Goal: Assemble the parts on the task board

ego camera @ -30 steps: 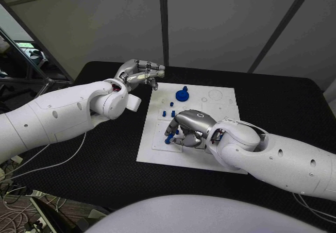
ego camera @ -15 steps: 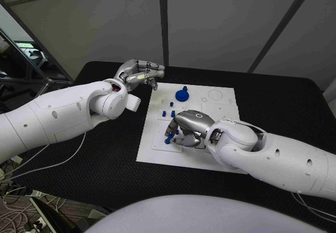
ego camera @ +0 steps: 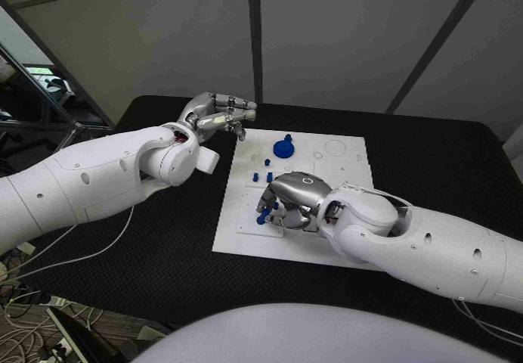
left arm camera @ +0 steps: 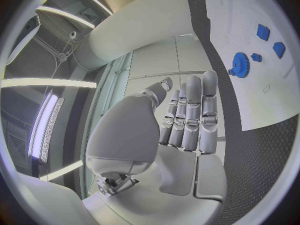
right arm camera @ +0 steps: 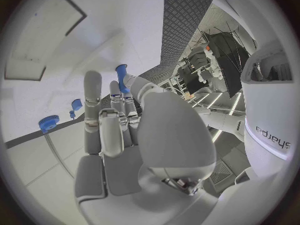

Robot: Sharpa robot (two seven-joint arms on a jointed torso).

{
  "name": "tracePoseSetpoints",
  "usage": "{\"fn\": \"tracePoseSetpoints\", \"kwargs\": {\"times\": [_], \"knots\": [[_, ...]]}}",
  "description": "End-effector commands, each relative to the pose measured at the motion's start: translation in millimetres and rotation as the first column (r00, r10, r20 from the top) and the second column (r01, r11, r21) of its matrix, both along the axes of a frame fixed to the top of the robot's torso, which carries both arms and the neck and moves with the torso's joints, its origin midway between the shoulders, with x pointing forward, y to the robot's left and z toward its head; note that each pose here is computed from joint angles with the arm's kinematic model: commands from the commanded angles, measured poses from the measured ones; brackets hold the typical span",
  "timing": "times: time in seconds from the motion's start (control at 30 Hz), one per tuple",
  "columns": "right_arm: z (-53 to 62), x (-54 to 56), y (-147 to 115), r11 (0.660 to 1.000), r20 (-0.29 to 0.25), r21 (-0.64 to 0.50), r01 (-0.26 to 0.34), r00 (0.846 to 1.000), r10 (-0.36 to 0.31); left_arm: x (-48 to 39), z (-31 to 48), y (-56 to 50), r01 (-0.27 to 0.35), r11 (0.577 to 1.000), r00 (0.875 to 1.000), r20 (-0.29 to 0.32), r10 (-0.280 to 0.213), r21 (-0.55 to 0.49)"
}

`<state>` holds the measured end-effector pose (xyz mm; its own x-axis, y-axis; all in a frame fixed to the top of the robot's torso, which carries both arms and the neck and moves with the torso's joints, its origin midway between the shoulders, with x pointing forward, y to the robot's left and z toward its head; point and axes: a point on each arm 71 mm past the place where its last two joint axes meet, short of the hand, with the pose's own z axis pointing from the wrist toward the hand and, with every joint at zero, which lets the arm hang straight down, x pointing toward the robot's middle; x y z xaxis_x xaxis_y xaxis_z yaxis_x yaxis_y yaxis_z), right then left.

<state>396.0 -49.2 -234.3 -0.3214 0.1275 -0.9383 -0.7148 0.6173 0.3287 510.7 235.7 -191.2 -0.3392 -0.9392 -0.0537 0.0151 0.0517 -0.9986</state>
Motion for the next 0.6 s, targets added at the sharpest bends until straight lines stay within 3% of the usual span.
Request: {"fn": "tracePoseSetpoints", "kwargs": {"times": [0.03, 0.6], "knots": [[-5.7, -1.9, -0.2, 0.999, -0.005, -0.043, -0.005, 1.000, 0.005, 0.0, 1.2, -1.0, 0.011, 1.000, 1.000, 0.001, -0.011, -0.006], [-7.5, -6.2, 1.5, 1.000, 0.003, -0.006, -0.027, 1.000, 0.027, 0.2, 0.9, -0.8, 0.012, 1.000, 1.000, -0.001, -0.012, -0.006]]}}
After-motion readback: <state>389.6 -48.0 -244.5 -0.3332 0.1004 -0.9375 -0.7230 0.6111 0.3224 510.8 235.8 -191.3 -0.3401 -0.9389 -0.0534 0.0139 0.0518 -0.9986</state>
